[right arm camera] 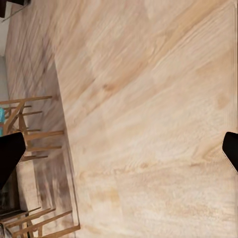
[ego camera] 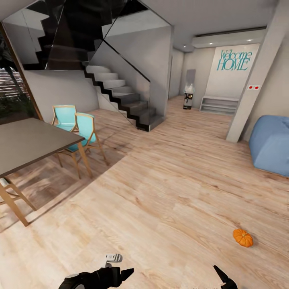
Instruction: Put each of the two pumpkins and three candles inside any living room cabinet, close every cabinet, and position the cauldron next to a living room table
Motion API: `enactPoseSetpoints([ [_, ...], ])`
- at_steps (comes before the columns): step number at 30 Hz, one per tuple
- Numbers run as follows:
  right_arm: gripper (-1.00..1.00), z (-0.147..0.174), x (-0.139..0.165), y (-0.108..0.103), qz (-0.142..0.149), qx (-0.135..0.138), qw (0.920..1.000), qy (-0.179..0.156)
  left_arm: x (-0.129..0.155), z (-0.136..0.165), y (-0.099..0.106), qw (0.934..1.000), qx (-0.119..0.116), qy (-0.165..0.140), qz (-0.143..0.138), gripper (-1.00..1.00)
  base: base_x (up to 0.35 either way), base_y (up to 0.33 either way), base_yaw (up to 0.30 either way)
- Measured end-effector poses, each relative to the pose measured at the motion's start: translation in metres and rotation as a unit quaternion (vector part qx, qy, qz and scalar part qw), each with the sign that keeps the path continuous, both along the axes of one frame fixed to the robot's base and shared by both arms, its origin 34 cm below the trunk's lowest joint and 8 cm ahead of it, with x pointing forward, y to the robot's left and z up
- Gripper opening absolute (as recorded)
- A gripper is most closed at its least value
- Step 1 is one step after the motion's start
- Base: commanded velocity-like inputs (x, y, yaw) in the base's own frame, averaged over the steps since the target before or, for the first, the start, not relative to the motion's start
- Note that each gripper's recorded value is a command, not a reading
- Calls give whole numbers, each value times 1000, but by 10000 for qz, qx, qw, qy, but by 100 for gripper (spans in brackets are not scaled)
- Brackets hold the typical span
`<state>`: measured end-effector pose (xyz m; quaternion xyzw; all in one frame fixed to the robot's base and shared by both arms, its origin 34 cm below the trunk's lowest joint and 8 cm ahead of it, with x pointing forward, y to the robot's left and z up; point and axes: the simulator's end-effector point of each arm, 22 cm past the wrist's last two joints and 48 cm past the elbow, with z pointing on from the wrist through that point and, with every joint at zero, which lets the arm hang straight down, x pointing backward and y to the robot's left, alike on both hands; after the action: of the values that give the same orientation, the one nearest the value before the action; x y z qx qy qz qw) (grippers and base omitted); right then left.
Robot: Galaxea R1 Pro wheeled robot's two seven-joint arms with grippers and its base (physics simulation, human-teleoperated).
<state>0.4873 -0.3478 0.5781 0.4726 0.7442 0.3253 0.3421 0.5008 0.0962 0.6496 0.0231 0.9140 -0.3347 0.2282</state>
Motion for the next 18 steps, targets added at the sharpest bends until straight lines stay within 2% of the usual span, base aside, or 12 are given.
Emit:
enactPoseSetpoints([
  [18, 100, 3, 2, 0, -8, -1, 10000, -45, 2, 3, 0, 10000, 0, -47, -4, 100, 0, 0, -295],
])
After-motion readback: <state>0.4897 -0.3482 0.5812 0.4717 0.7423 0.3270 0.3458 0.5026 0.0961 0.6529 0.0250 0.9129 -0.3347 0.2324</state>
